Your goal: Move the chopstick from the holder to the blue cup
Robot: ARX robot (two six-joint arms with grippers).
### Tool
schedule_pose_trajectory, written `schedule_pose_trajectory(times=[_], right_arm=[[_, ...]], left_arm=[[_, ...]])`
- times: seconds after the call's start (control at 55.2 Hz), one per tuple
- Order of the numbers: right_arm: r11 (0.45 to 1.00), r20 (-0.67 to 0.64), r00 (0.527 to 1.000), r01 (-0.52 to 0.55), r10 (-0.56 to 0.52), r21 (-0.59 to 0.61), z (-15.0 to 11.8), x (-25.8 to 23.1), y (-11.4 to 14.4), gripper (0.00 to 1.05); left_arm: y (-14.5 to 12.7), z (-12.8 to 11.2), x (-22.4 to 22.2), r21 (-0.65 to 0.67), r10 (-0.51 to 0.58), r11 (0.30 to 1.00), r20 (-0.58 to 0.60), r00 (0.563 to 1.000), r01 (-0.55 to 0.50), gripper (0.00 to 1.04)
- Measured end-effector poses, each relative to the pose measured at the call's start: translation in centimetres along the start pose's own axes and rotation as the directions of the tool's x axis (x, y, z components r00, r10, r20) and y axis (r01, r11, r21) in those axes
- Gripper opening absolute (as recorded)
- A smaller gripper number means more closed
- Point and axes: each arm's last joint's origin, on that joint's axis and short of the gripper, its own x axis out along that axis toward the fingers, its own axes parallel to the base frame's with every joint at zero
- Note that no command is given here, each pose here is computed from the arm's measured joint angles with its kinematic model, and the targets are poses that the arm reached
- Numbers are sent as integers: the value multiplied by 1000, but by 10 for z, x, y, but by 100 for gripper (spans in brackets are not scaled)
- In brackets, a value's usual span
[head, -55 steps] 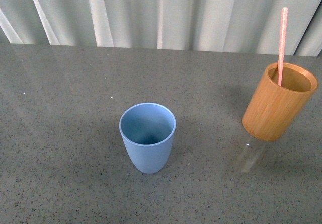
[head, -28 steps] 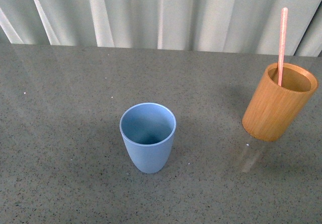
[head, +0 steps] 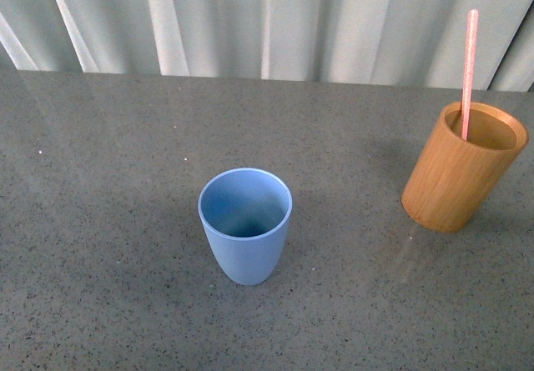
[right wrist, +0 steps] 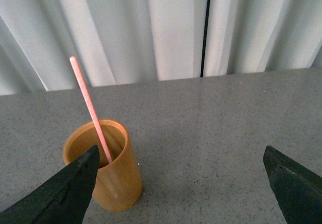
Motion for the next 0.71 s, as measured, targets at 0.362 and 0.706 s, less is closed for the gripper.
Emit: schedule_pose_trajectory(times=[0.362,0.706], right_arm=[[990,-78,988,-135,131,-43,-8,64,19,95],[981,-83,986,-156,147,-117,-2,104,35,95]], left_arm=[[0,0,0,0,0,1000,0,1000,0,98],[0,0,0,0,0,1000,0,1000,0,98]])
